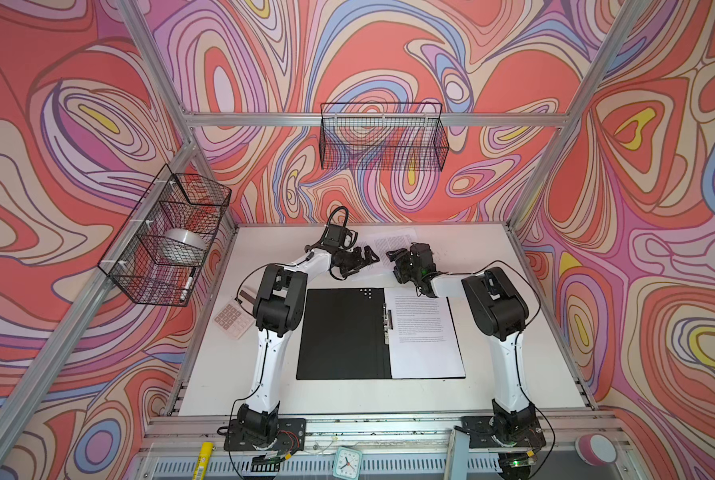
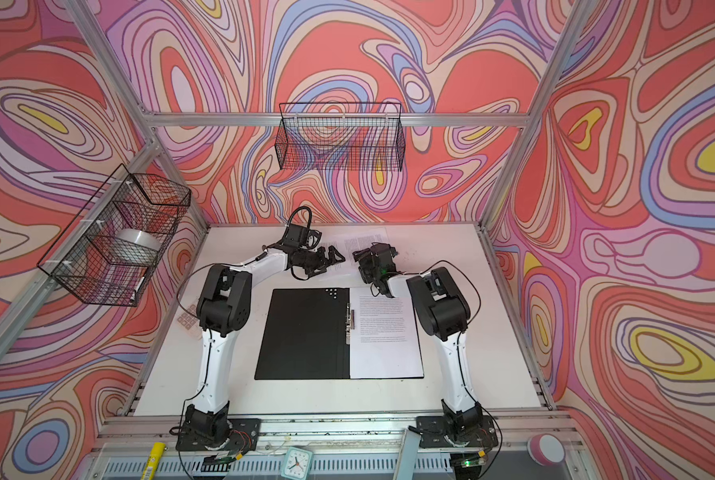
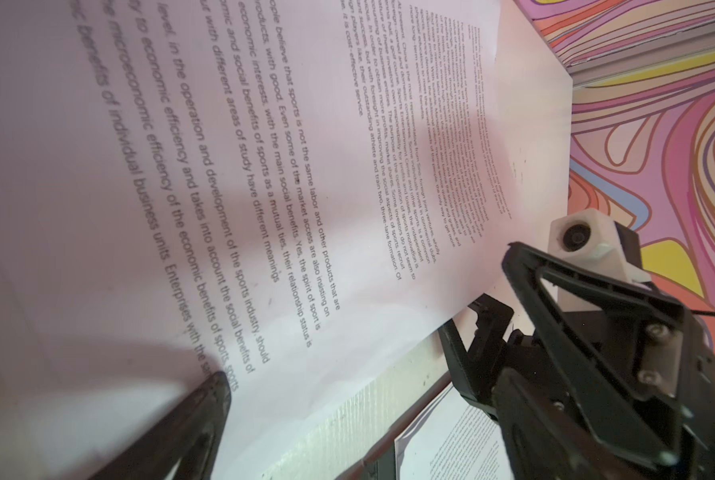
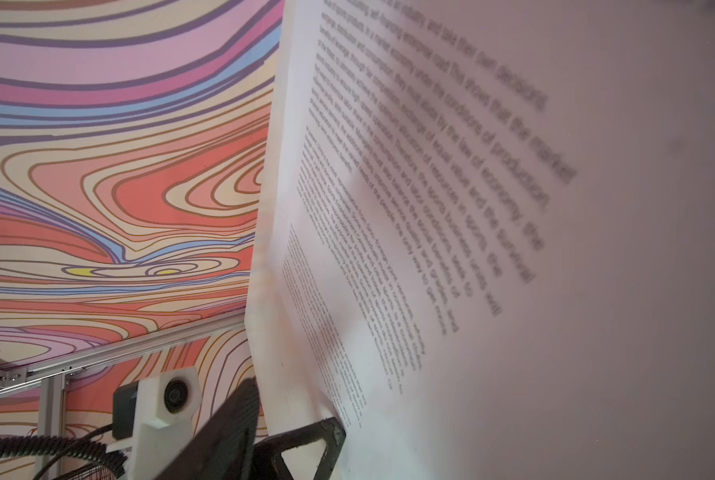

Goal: Put the files into the folder

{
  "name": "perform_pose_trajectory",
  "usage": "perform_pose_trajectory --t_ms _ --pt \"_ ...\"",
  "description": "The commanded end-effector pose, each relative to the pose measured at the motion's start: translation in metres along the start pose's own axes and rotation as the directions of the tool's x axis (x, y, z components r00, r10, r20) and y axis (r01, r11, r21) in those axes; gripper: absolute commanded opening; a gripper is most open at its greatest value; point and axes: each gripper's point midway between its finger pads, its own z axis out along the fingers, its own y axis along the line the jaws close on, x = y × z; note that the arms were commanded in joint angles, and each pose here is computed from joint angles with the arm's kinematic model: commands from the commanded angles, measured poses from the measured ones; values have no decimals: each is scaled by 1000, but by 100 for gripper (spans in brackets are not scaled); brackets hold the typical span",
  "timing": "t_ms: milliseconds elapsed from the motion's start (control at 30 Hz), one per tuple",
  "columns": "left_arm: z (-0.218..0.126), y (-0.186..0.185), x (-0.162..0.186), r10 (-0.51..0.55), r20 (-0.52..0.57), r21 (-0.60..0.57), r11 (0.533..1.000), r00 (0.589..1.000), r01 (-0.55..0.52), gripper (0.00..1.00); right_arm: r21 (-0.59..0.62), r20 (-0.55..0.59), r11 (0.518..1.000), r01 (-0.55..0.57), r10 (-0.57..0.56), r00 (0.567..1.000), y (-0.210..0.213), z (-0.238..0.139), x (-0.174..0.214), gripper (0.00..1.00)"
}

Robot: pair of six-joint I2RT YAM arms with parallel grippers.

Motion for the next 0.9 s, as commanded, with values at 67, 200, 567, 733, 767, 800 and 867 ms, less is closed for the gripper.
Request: perform_pose_trajectory --t_ms 67,200,567,733,767,800,867 --pt "14 46 49 -157 -134 -133 981 978 140 100 -11 108 1000 -25 26 994 -8 10 -8 51" --pt "12 43 48 -158 -136 -123 982 978 141 100 -21 133 998 -56 58 989 -13 13 -6 31" --pt "-51 -30 0 -12 25 -12 1000 1000 12 100 -36 79 999 25 -22 997 27 -11 -2 0" --pt "-115 -88 -19 93 147 39 994 985 -100 100 -58 -52 984 171 -174 983 75 -48 -2 0" --pt "-125 -95 -19 105 162 45 992 981 -114 100 -56 -71 978 200 -204 976 82 -55 -1 0" --pt "-137 -104 -19 120 180 52 990 976 -132 100 -67 -89 971 230 -236 968 90 -64 1 0" --pt "-159 -117 -16 147 214 59 985 966 -163 100 -81 -111 956 283 -291 950 102 -80 2 0"
